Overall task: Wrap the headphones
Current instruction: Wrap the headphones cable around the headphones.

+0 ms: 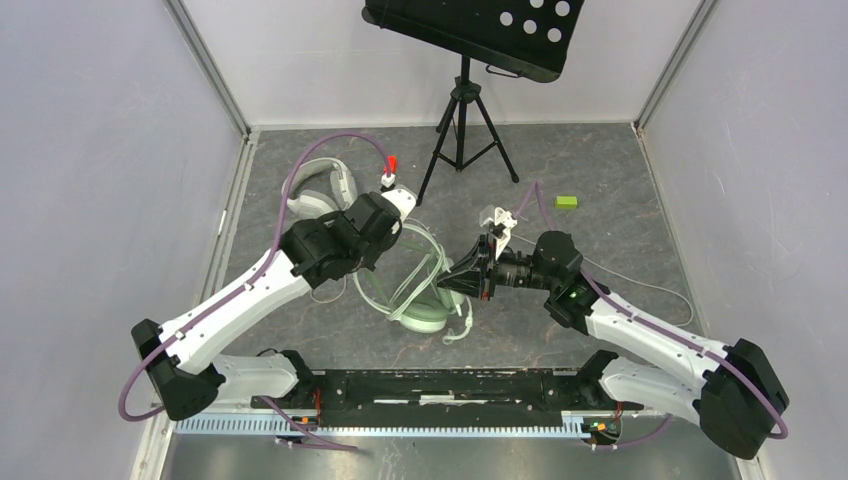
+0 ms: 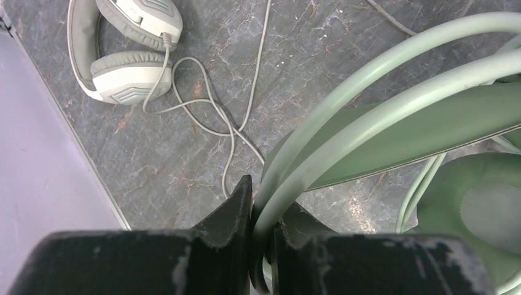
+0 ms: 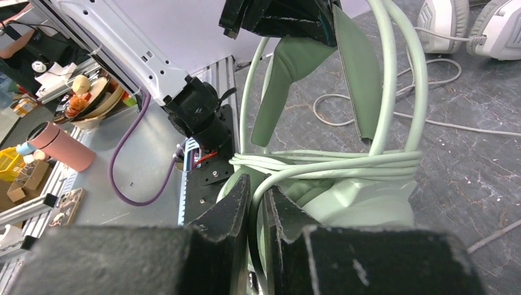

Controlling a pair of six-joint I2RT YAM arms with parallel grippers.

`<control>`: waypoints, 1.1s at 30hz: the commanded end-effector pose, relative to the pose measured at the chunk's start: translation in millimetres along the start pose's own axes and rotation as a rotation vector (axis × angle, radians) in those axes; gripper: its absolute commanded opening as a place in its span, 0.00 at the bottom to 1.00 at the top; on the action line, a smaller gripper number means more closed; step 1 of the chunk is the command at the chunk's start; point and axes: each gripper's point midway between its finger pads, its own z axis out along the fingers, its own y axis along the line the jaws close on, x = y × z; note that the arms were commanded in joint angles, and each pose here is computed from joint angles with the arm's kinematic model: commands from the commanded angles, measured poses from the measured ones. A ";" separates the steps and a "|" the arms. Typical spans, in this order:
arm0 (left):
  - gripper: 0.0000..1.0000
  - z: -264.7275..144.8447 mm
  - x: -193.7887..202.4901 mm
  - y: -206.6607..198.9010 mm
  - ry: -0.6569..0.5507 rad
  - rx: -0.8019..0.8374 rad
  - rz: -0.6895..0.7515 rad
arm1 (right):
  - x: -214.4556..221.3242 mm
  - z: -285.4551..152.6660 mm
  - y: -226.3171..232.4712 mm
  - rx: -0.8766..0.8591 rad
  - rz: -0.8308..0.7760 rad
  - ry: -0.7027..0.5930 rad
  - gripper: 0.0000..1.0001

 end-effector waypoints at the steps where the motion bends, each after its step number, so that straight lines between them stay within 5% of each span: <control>1: 0.02 -9.9 -31.6 14.7 -0.103 -0.074 -0.190 | -16.0 2.7 20.8 -0.099 -0.034 -0.055 0.16; 33: 0.02 -36.5 -67.6 17.5 -0.396 0.002 -0.599 | -36.2 25.2 0.9 0.043 -0.079 -0.112 0.14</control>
